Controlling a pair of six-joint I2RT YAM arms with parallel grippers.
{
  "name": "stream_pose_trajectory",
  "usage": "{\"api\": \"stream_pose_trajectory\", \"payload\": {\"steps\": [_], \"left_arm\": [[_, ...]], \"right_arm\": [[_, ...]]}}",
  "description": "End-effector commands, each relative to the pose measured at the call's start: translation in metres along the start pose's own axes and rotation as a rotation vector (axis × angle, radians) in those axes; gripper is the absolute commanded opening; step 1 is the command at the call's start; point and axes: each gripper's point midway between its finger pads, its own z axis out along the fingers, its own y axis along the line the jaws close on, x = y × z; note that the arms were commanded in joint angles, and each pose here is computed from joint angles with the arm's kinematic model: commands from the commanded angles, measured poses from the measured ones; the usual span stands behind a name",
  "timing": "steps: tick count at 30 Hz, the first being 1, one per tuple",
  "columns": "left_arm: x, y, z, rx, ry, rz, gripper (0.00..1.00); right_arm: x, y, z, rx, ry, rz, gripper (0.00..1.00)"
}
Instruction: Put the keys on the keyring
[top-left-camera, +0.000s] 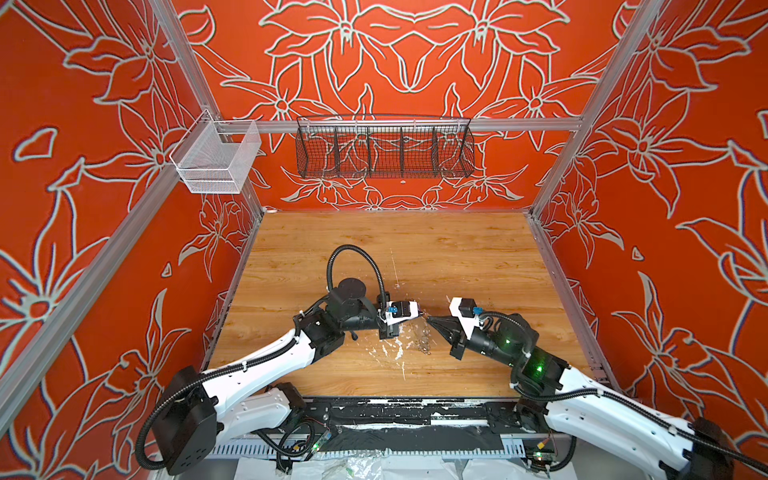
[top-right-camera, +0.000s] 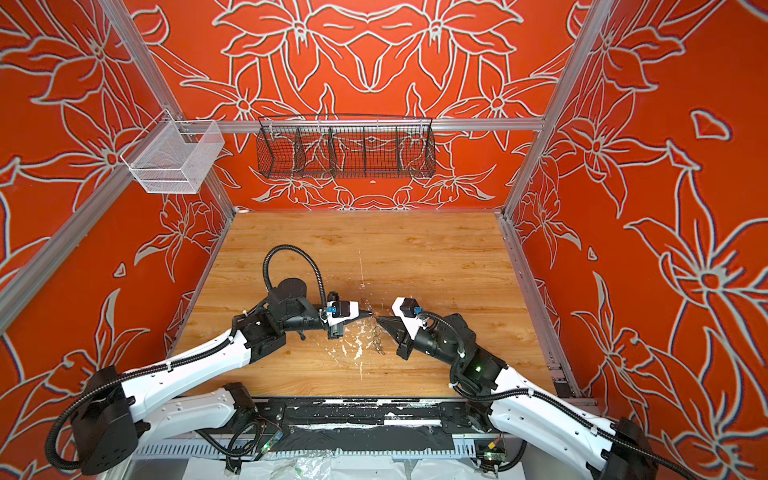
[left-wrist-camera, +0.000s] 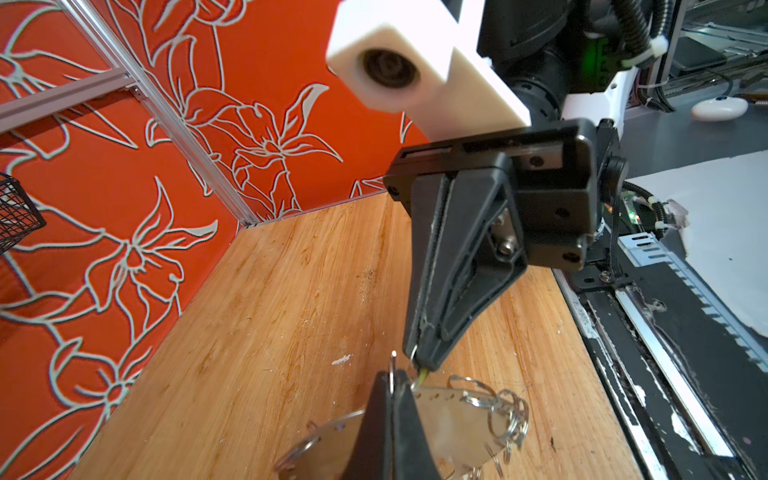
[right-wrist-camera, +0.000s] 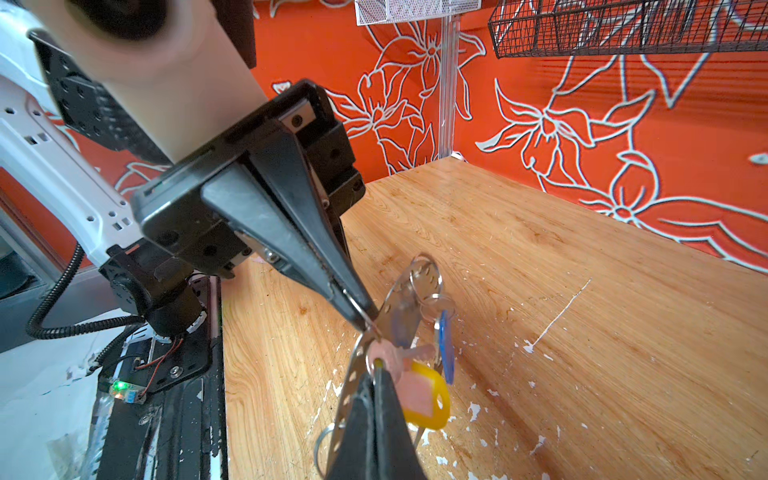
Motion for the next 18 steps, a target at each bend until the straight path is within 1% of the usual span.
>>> {"api": "stream_pose_trajectory", "payload": {"steps": [1,10,18], "left_arm": [[-0.0083,0.0008,-0.0007,-0.014,-0.028,0.061,0.0],[-0.0019,0.0072,0.003,-0.044,0.001,0.06,0.0],[0.0013,0.003,0.0065,-0.026,0.011,0.079,0.0]], "right_arm": [[-0.0076,0.007,0.0,-0.036,-0.032,0.026,0.0],[-0.0064,0.0098,0.0,-0.053,-0.028,0.029,0.0],[-0.0103,0.0089,0.0011,-0.049,-0.038,0.054,0.0]]}}
